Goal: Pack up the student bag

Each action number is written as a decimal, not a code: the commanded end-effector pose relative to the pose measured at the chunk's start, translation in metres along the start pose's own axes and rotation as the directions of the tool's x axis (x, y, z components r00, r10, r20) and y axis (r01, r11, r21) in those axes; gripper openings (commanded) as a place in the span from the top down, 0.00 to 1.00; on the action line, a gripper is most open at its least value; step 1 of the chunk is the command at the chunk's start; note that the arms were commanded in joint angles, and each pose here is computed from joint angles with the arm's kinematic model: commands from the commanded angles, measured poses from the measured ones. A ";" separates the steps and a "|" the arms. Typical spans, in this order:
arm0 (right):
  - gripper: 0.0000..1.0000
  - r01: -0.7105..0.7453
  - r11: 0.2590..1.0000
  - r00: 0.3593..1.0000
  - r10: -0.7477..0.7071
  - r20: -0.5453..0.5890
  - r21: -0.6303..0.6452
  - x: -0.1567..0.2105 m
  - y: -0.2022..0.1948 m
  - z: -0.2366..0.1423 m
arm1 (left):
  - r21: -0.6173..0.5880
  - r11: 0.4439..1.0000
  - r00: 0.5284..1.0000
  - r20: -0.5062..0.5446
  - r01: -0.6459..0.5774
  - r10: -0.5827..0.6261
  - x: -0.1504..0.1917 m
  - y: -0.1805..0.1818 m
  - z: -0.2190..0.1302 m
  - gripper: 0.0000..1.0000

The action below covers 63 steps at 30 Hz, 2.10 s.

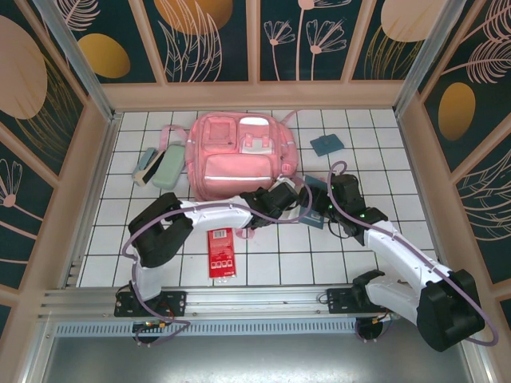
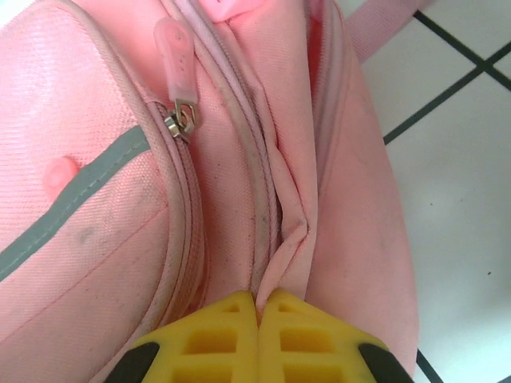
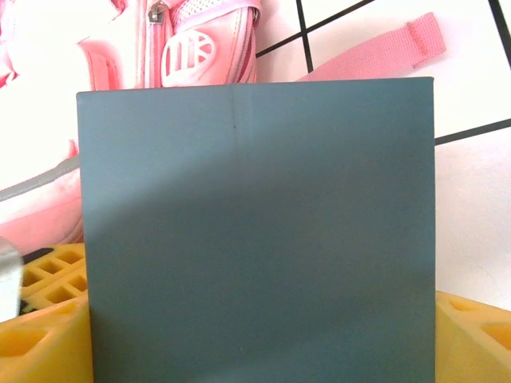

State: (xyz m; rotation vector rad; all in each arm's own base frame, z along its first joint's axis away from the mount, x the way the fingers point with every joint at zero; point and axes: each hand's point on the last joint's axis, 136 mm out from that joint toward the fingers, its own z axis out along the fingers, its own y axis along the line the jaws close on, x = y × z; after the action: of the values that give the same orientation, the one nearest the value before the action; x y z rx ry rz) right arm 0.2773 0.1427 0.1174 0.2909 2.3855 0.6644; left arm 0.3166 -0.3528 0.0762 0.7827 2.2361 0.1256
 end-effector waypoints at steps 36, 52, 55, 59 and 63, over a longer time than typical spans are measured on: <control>0.15 0.058 0.943 0.993 -0.087 -0.075 -0.329 -0.020 0.166 0.076 | 0.040 0.935 0.832 0.443 0.354 -0.334 -0.176 0.088 -0.142 1.00; 0.01 0.077 0.983 0.994 -0.088 -0.059 -0.167 -0.073 0.174 0.180 | 0.064 0.933 0.834 0.429 0.355 -0.347 -0.170 0.080 -0.135 1.00; 0.01 0.083 0.981 0.992 -0.098 -0.076 -0.174 -0.071 0.179 0.181 | 0.038 0.934 0.838 0.431 0.355 -0.336 -0.167 0.084 -0.133 1.00; 0.01 0.083 0.981 0.994 -0.094 -0.056 -0.173 -0.066 0.171 0.166 | 0.014 0.929 0.836 0.431 0.370 -0.339 -0.165 0.090 -0.130 1.00; 0.01 0.082 0.978 0.995 -0.092 -0.043 -0.191 -0.056 0.157 0.149 | 0.014 0.921 0.831 0.427 0.389 -0.357 -0.162 0.095 -0.124 1.00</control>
State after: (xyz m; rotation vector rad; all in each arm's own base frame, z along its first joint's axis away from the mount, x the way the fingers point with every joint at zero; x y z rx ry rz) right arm 0.4203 0.3249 0.1078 0.0734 2.4435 0.8573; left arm 0.3703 -0.3324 0.2541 0.3432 2.0097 0.0107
